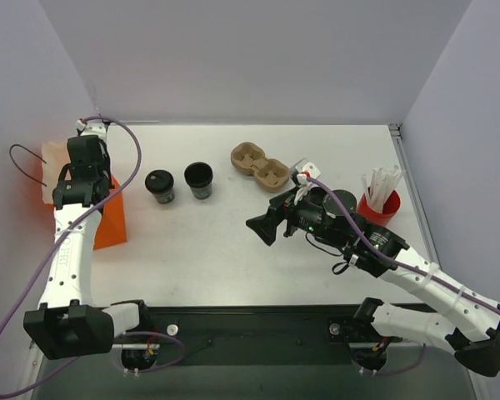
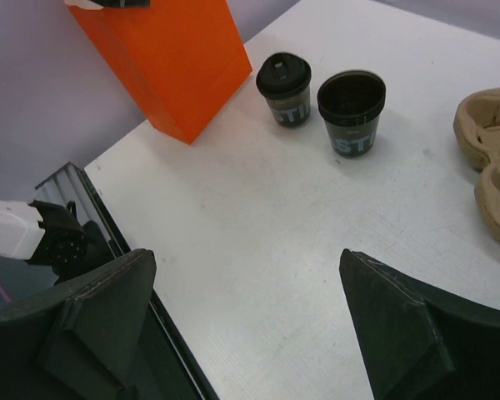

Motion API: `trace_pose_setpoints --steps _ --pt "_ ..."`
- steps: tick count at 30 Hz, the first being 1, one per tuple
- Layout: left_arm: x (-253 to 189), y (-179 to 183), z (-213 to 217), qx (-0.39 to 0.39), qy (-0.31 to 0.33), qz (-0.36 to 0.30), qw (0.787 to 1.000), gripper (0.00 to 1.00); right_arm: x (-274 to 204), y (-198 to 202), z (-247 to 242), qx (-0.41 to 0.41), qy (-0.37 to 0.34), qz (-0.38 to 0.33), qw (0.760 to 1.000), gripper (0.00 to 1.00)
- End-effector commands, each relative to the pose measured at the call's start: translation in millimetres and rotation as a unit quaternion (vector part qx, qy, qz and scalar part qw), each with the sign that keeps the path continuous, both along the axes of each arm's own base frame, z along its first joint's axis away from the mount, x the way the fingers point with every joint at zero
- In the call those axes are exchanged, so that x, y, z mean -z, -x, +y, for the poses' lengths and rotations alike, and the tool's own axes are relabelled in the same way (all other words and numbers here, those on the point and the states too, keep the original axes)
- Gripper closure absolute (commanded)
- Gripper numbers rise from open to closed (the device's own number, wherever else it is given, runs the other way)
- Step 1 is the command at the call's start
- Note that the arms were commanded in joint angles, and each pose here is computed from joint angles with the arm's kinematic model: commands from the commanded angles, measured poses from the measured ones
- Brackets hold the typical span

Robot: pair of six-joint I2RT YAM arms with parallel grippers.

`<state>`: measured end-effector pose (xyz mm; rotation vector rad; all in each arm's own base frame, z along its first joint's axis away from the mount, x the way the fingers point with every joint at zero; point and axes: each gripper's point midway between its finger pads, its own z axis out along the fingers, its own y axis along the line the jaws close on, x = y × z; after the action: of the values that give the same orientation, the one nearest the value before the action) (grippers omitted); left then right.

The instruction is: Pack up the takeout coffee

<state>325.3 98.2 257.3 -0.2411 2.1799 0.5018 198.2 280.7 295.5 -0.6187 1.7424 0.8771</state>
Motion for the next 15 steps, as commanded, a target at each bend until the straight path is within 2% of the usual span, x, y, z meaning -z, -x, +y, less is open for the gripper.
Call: trace_pose_setpoints --steps 1,4,7,8,11,13,14,15 --pt "-85 4 2 0.025 -0.049 -0.08 0.995 1.0 -40 -10 -2 0.025 -0.021 -0.025 0.999 0.01" --pt "-120 16 -23 0.088 -0.055 -0.112 0.988 1.0 -45 -12 -11 0.05 -0.032 -0.017 0.998 0.01" --pt "-135 30 -73 0.219 -0.039 -0.14 0.965 1.0 -51 -12 -29 0.091 -0.059 -0.013 0.994 0.01" --pt "-144 43 -99 0.286 -0.031 -0.162 0.944 1.0 -49 -14 -35 0.107 -0.06 -0.012 0.992 0.01" --pt "-143 70 -152 0.415 -0.002 -0.186 0.891 1.0 -40 -14 -55 0.138 -0.043 -0.023 0.989 0.01" --pt "-135 86 -180 0.484 0.016 -0.181 0.856 1.0 -38 -16 -72 0.164 -0.022 -0.04 0.985 0.01" --pt "-136 102 -195 0.524 0.032 -0.186 0.831 1.0 -38 -17 -80 0.182 -0.017 -0.041 0.982 0.01" --pt "-136 109 -202 0.542 0.039 -0.192 0.817 1.0 -35 -17 -88 0.194 -0.009 -0.038 0.98 0.01"
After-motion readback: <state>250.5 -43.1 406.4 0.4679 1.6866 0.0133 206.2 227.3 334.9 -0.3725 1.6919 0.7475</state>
